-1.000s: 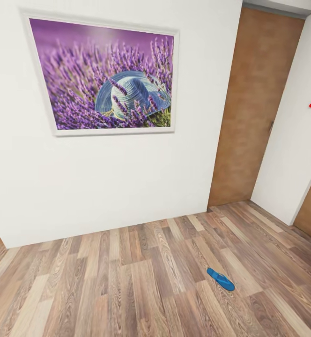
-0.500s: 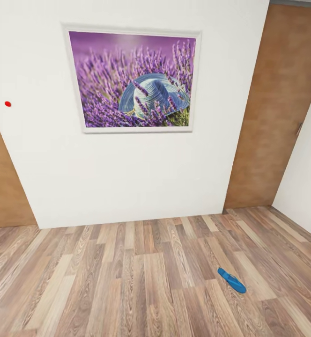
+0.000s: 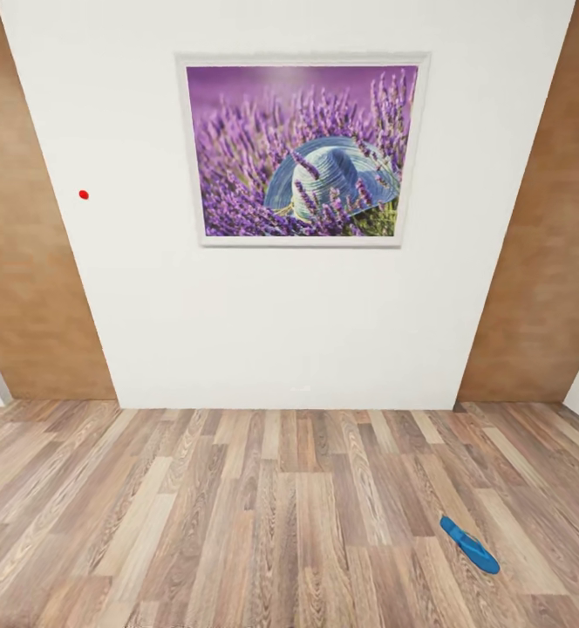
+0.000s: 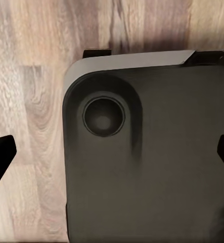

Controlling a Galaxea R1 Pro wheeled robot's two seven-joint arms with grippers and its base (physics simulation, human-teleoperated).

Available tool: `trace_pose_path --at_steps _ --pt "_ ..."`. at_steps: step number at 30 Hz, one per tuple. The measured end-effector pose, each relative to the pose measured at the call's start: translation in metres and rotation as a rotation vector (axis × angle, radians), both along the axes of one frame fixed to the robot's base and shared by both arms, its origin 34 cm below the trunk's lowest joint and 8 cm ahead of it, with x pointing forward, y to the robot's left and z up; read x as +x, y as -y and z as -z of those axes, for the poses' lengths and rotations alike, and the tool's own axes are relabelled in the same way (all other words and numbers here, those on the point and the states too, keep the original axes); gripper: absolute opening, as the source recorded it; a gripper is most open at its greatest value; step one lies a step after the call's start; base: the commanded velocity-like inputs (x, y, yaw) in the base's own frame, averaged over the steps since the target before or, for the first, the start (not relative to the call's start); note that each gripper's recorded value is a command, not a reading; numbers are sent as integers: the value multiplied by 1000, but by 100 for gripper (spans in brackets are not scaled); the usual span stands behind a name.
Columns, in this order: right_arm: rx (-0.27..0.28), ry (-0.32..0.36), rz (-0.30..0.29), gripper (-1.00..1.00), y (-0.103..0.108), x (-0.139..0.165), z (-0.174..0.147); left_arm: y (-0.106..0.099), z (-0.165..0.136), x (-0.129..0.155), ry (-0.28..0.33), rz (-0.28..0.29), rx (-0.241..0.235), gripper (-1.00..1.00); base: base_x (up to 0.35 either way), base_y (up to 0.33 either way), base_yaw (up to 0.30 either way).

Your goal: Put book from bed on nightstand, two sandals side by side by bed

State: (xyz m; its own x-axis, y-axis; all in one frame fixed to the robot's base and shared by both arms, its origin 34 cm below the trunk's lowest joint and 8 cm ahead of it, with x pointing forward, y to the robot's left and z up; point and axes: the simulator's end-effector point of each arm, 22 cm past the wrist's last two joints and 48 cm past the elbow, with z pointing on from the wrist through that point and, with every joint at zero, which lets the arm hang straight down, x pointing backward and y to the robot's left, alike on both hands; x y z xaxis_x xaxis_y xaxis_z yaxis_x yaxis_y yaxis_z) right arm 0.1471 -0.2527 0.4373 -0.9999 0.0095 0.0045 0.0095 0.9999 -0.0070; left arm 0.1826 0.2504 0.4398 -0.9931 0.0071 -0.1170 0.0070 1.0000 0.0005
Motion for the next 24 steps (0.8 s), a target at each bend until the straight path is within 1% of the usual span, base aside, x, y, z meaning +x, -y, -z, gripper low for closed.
trace_pose_path --at_steps 20,24 --pt "-1 -4 -2 100 0 -1 0 1 0 4 7 -2 -2 100 0 -6 281" --pt "-1 -5 -3 100 0 -1 0 1 0 4 8 -2 -2 100 31 -90 282"
